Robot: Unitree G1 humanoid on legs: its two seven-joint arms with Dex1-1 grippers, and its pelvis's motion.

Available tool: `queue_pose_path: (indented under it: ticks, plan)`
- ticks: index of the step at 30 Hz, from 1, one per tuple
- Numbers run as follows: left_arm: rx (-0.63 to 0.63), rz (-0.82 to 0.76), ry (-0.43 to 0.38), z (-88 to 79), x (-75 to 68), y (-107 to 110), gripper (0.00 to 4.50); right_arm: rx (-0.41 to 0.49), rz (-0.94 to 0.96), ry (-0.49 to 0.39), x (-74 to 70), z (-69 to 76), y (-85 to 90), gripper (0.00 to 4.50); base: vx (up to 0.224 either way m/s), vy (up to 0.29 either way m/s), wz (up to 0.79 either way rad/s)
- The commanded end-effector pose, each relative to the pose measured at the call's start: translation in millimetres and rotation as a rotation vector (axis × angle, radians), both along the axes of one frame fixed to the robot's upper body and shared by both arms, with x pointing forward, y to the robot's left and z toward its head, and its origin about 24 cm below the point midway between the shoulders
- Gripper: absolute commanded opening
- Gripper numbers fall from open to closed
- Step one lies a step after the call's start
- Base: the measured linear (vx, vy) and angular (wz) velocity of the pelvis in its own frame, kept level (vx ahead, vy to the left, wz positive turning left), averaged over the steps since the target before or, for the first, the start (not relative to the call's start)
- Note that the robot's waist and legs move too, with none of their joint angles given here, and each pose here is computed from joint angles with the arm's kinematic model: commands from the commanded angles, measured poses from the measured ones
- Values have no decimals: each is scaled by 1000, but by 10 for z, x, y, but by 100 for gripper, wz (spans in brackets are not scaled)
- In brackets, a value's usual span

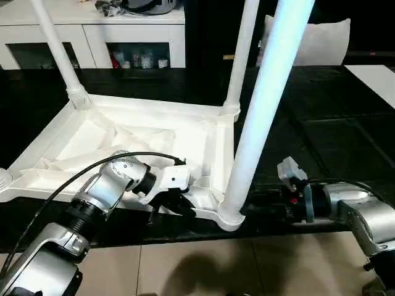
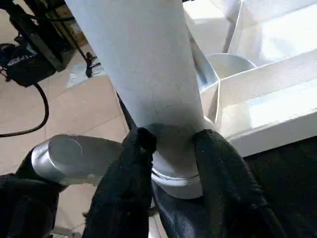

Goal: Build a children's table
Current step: Rotate leg to tighten

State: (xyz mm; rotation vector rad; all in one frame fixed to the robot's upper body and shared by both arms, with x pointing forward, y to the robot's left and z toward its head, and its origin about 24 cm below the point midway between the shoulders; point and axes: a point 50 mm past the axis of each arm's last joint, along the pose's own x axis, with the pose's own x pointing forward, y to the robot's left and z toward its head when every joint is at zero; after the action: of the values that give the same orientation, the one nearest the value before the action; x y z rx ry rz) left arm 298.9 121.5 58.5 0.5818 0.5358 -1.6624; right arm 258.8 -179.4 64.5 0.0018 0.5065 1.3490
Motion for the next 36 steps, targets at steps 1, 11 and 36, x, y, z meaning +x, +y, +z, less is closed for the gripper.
queue_pose_path:
  ticks: [1,11,36]
  plan:
    - [-35,-83,-5,7,-74,-205,0,56,46,-56,39,135,141,170,0,0,0]
    - [-36,-80,-8,0,-82,-211,0,27,38,-139,79,130,181,267,0,0,0]
    - [-117,377,17,20,74,-422,0,-21,-505,-103,440,-20,524,202,0,0,0]
